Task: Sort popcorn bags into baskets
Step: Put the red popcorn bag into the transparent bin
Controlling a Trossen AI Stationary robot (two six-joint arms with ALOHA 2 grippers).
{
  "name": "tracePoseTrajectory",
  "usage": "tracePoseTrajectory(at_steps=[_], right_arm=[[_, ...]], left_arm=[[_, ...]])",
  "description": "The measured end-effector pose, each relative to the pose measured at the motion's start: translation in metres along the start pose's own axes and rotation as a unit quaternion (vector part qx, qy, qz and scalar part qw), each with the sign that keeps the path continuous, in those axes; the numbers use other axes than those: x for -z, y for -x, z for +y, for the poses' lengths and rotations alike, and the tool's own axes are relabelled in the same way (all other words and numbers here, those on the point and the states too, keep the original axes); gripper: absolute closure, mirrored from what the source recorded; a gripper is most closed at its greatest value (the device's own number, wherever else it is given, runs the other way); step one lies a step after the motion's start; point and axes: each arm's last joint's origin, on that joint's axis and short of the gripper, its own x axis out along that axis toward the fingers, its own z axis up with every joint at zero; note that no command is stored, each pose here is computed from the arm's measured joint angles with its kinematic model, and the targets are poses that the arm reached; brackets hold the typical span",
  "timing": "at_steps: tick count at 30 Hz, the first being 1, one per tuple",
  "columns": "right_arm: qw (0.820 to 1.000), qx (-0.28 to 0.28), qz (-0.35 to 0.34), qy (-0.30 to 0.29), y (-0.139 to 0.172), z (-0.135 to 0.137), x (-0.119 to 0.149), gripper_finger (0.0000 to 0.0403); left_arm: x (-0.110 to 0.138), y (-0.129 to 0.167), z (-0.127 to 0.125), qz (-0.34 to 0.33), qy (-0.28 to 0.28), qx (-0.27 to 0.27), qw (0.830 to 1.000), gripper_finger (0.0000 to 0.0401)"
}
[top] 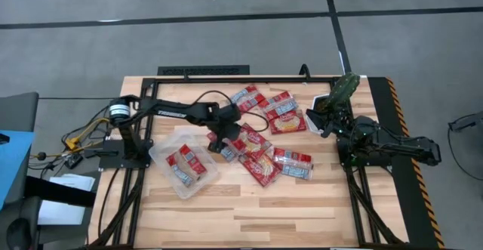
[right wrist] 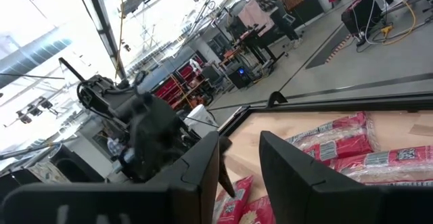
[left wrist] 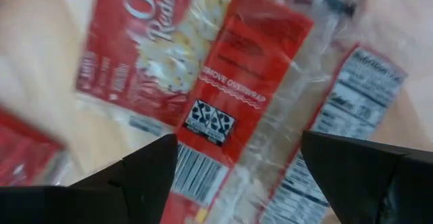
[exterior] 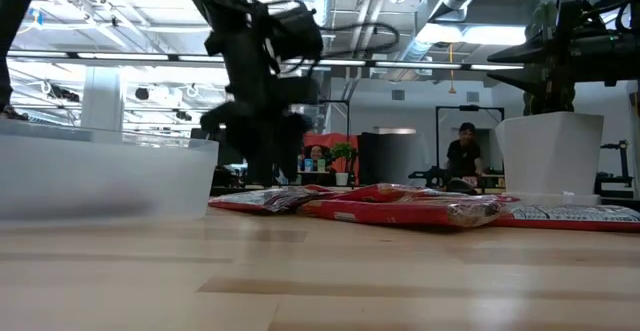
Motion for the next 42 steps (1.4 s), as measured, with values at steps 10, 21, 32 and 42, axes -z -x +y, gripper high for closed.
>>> tracePoseTrajectory(at_steps=[10,21,32,42], right_arm=[[1.0,-0.001,0.0,0.0,0.0,0.0,0.0,0.0264],[1.0,-0.001,-0.001,-0.001,0.0,0.0,0.0,0.0275],[1.0,-0.001,-0.001,-0.001,0.0,0.0,0.0,0.0277],[1.0,-0.001,-0.001,-0.001,0.0,0.0,0.0,0.0274]], left_arm=[[0.011,-0.03,-0.011,0.075,-0.039,0.036,0.996,0.0162],[0.013,-0.032,-0.01,0.1,-0.021,0.004,0.995,0.039],[0.004,0.001,-0.005,0.122,0.044,-0.027,0.991,0.0401],[-0.028,0.036,0.017,0.075,0.111,-0.066,0.989,0.0401]])
